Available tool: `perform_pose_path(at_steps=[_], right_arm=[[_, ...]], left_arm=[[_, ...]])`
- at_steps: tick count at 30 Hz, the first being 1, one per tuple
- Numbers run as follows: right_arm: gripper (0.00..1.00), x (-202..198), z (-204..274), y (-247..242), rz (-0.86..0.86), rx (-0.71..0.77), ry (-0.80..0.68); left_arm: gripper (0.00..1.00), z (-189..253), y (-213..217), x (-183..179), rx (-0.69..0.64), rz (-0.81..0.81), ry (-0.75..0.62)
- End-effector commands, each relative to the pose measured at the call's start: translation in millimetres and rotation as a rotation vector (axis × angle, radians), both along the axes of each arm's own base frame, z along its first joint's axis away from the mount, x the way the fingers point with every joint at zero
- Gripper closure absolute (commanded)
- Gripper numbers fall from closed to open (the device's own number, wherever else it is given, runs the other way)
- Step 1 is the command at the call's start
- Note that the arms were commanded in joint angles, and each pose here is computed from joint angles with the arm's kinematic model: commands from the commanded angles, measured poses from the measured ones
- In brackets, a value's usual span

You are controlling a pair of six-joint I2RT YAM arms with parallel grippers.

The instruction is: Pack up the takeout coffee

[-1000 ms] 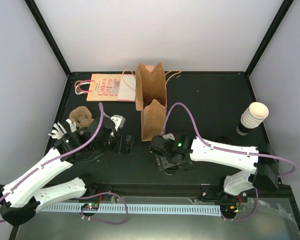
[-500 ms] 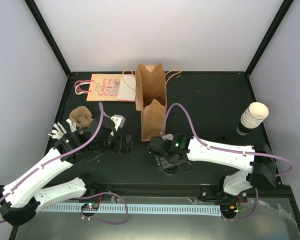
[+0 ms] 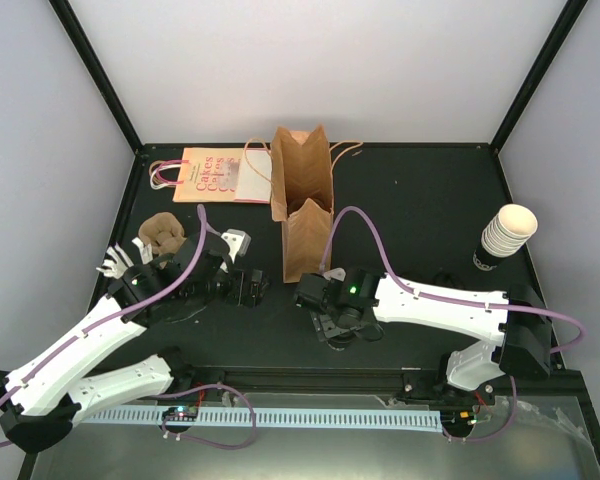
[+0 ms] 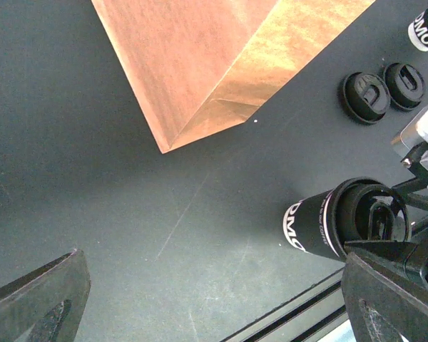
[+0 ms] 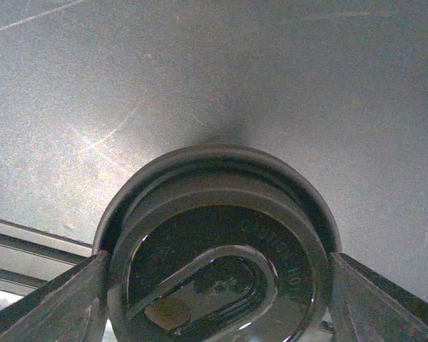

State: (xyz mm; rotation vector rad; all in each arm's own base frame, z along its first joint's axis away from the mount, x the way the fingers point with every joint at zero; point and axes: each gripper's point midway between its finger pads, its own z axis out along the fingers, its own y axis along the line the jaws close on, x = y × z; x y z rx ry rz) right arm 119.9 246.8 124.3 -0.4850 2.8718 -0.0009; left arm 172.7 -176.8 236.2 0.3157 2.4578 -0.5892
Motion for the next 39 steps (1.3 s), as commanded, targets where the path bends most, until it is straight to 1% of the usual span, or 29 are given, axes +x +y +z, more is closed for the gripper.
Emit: perform_pose_path(at_steps=[1, 10, 29, 32, 39], right_arm=[[0.18, 6.3, 10.0, 1.7, -0.003, 0.001, -0.043], [0.20, 15.9, 35.2, 0.1, -0.001, 0.036, -0.114], [0.21, 22.4, 42.8, -11.3, 0.008, 0.019, -0.162], [0.21, 23.9, 43.8, -14.6, 0.001, 0.025, -0.167], [0.21, 26.3, 45.8, -24.0, -0.011, 0.031, -0.178]], left_arm=[[0.01, 3.7, -1.6, 1.4, -0.012, -0.016, -0.017], [0.01, 3.8, -0.4, 3.7, -0.010, -0.007, -0.020], [0.01, 1.6, 4.1, 5.1, 0.001, 0.013, -0.026], [0.01, 2.2, 7.8, 7.4, 0.016, 0.031, -0.035], [0.01, 7.3, 28.9, 14.8, 0.044, 0.154, -0.067]])
